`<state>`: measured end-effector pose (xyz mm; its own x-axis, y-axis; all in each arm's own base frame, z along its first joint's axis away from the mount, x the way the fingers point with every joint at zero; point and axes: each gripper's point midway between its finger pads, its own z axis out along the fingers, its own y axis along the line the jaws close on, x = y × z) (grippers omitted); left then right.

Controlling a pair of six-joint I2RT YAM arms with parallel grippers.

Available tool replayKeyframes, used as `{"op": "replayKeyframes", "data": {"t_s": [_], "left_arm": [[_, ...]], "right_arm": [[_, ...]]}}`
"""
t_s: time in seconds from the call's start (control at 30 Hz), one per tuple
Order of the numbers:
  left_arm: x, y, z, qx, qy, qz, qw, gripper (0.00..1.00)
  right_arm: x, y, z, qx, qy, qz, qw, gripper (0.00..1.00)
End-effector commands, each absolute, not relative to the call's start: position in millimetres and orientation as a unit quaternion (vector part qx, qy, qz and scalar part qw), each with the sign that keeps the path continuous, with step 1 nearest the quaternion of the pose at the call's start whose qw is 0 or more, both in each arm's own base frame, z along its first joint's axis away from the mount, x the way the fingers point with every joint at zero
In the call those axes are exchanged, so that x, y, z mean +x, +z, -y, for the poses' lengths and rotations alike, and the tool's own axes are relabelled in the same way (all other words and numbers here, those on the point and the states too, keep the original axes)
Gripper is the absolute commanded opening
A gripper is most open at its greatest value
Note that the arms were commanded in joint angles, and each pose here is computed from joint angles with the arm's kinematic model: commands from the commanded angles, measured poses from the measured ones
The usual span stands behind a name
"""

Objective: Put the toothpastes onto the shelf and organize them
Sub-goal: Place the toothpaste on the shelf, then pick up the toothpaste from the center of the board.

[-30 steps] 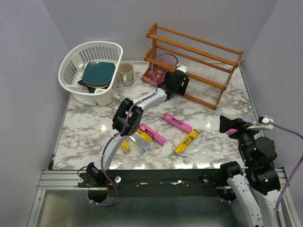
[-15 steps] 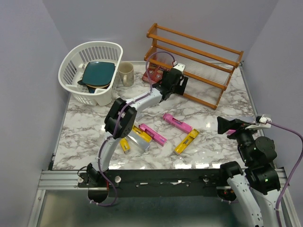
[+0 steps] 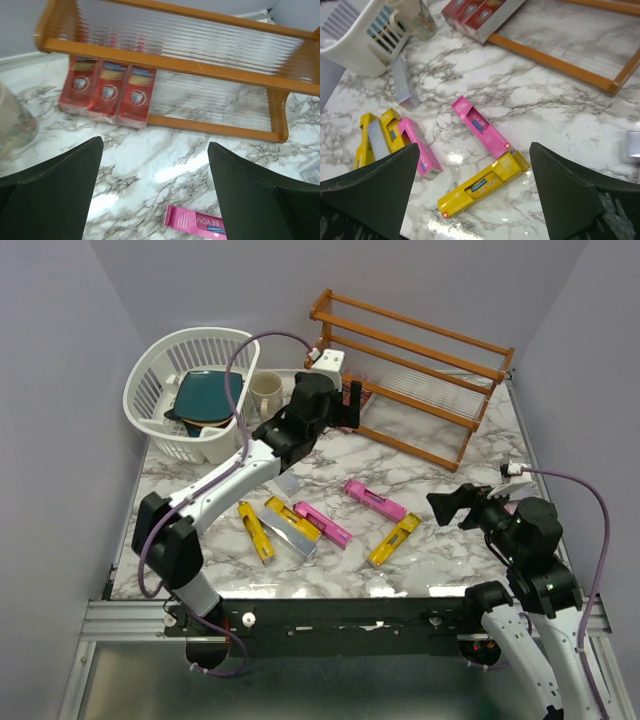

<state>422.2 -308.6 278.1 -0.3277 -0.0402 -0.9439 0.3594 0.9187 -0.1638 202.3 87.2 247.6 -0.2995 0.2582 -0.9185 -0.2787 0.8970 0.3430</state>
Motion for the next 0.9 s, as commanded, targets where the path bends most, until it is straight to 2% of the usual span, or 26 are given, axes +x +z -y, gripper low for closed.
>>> {"op": "replayKeyframes", "data": {"t_s": [0.0,0.07,0.1,0.3,0.67,0.87], "left_arm": [[389.6,284.7,240.9,0.051,-0.109,-0.817,0.564,0.99],[374.7,275.1,217.1,0.035,-0.083,-0.829,0.551,0.99],[365.0,289.4,204.5,0.016,-0.09,-0.822,0.562,0.99],[319.7,290.3,140.7,-0.052,-0.058,-0.823,0.562,0.99],[262.9,294.6,98.1,-0.042,-0.056,-0.827,0.559,0.99],[257.6,281.6,79.9,-0.024,-0.025,-0.812,0.583,0.99]], "right_arm": [[201.2,220.7,-132.1,-0.08,0.314,-0.794,0.514,1.0],[206.6,212.3,-141.6,-0.088,0.334,-0.796,0.498,1.0],[206.2,196.5,-149.6,-0.093,0.348,-0.807,0.468,1.0],[209.5,167.5,-182.6,-0.137,0.348,-0.822,0.43,1.0],[209.8,112.3,-242.2,-0.249,0.287,-0.844,0.379,0.99],[206.4,100.5,-267.5,-0.3,0.254,-0.834,0.388,0.91]]}}
